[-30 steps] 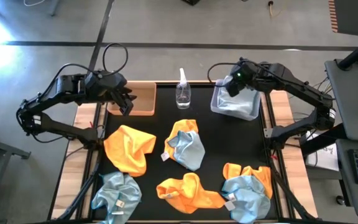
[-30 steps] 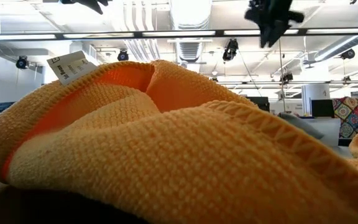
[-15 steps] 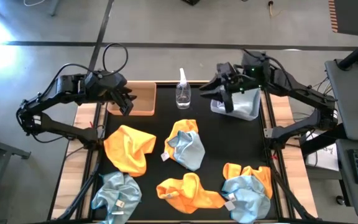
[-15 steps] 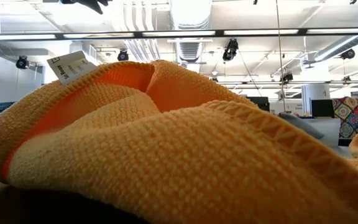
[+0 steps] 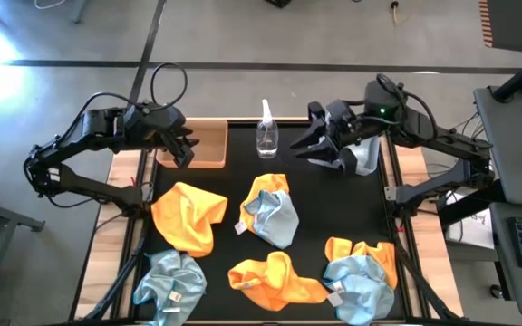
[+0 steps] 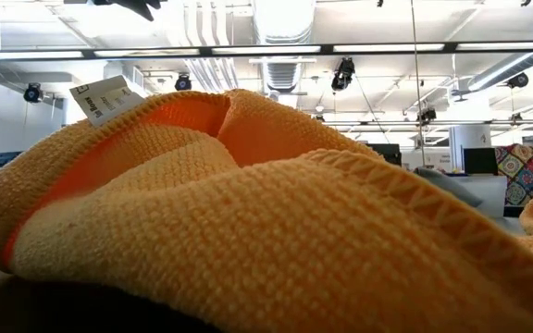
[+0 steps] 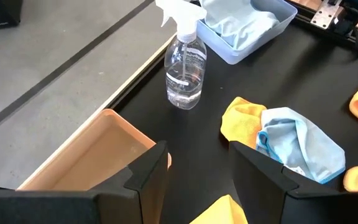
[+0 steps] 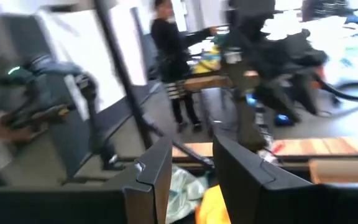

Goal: Sort microfiber towel by color & place in baskets
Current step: Put the blue towel into the transparent bin

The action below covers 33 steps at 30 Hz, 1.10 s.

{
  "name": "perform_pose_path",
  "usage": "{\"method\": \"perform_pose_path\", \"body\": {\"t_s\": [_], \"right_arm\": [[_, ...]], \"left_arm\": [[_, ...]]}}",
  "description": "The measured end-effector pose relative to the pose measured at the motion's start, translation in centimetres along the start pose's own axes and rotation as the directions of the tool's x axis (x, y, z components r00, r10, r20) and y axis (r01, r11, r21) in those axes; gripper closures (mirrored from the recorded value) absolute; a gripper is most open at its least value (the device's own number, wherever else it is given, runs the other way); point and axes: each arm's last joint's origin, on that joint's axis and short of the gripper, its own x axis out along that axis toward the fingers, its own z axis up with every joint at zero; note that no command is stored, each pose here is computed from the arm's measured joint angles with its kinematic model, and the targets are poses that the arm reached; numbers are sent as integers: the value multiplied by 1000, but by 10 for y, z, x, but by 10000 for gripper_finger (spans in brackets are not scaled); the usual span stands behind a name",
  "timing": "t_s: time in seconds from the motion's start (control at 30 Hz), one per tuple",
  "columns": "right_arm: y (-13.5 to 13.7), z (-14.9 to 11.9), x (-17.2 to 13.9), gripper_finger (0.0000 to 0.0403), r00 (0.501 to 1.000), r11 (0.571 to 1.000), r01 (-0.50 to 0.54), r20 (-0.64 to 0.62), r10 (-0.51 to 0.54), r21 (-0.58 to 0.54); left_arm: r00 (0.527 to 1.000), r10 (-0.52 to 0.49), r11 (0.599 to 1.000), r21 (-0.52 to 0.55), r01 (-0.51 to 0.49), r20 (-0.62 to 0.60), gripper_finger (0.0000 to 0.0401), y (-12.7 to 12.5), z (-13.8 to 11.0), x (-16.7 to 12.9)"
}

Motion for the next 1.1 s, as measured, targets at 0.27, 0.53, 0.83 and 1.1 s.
{"method": "perform_pose_path", "body": {"t_s": [0.27,0.53,0.83,1.1], "right_arm": [[-3,0,0,292,994,977,104,20,-109,189],[-3,0,0,292,994,972,105,14,-110,211],[-7,-9,10,289,998,957,1,-55,16,289],[-10,-15,19,289,994,954,-31,-93,61,299]], "left_arm": [[1000,0,1000,6,0,0,246,0,0,0],[1000,0,1000,-21,0,0,246,0,0,0],[1000,-1,1000,-21,1,0,246,0,0,0],[1000,-1,1000,-24,1,0,246,0,0,0]]}}
